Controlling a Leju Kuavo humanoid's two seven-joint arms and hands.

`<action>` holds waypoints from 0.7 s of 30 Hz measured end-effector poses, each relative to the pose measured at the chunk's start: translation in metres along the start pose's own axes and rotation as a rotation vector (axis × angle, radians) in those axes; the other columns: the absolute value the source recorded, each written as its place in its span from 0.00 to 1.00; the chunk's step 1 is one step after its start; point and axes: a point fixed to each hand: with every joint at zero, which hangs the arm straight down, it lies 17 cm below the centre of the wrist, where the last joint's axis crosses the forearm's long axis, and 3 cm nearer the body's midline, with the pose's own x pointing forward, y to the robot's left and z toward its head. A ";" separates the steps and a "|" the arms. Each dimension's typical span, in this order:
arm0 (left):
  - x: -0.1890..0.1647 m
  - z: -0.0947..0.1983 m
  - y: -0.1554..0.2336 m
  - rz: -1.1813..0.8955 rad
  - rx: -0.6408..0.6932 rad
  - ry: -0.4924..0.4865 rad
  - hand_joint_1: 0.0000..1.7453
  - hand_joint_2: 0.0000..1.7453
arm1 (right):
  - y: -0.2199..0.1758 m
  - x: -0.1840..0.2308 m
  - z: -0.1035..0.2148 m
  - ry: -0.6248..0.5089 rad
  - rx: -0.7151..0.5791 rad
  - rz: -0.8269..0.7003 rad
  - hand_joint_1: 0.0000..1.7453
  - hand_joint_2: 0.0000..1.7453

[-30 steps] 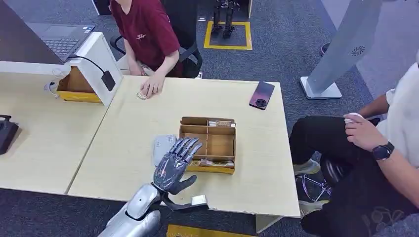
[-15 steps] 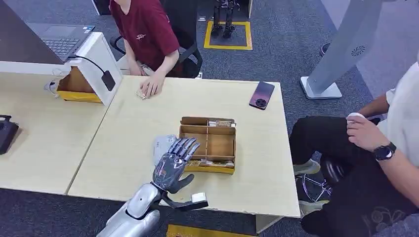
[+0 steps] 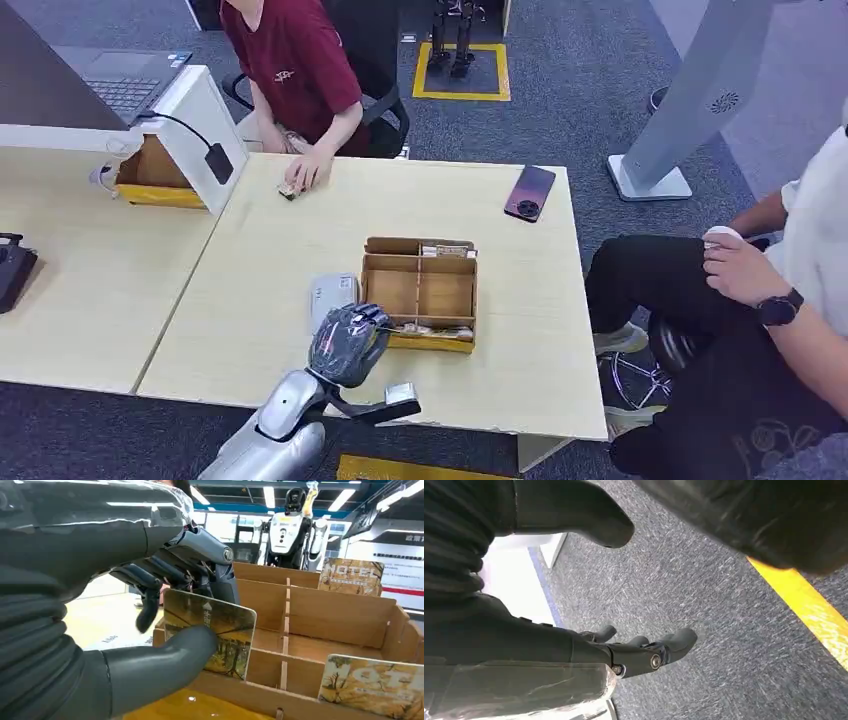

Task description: Pass the card to the sensor for recognition and then transmit it.

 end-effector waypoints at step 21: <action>-0.034 -0.057 0.085 0.077 0.207 0.059 1.00 1.00 | 0.003 0.006 0.001 -0.011 0.002 0.013 0.00 1.00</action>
